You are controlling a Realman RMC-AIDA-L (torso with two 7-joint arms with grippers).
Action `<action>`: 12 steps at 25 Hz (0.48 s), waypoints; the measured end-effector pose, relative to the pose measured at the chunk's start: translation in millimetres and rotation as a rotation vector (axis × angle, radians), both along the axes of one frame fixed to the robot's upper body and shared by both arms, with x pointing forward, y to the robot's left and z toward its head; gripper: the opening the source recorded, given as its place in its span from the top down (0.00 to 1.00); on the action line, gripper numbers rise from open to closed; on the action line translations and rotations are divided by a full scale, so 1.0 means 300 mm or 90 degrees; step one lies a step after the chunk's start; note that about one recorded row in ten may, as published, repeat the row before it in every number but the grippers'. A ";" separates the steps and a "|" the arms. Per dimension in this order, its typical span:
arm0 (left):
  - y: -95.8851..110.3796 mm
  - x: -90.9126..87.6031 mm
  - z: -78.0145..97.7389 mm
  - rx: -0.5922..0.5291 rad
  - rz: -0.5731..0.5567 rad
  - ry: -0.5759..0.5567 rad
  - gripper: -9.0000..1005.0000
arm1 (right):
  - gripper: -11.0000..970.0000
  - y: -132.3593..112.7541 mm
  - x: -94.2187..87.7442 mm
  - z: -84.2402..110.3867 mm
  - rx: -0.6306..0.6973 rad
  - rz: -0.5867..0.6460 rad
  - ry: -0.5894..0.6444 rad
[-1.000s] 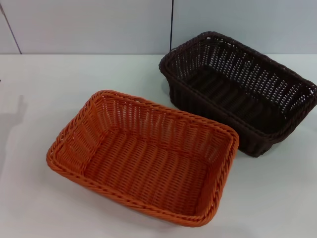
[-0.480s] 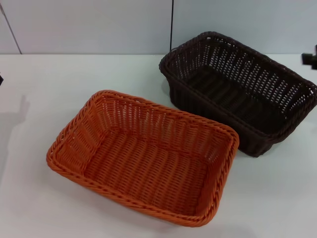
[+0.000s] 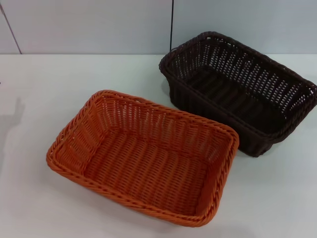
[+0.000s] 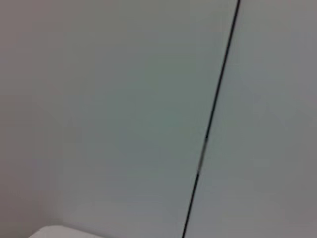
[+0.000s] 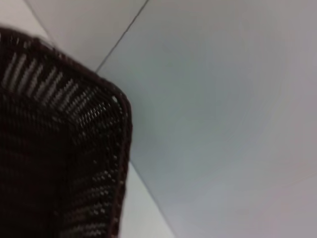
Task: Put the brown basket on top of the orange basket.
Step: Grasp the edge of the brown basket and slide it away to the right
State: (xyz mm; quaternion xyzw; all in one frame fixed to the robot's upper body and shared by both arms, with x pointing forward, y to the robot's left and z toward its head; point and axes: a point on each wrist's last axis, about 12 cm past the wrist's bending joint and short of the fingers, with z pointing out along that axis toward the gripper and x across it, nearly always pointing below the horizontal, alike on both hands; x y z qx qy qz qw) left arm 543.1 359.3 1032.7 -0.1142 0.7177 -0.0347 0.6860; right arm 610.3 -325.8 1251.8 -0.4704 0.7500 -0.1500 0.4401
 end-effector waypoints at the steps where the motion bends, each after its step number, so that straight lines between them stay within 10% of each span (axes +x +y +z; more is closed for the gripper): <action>1: 0.003 -0.006 -0.005 -0.003 0.005 0.003 0.24 | 0.51 0.016 0.002 0.002 -0.028 0.005 -0.011; 12: 0.017 -0.035 -0.034 -0.017 0.031 0.028 0.24 | 0.27 0.173 0.056 -0.035 -0.121 0.009 -0.023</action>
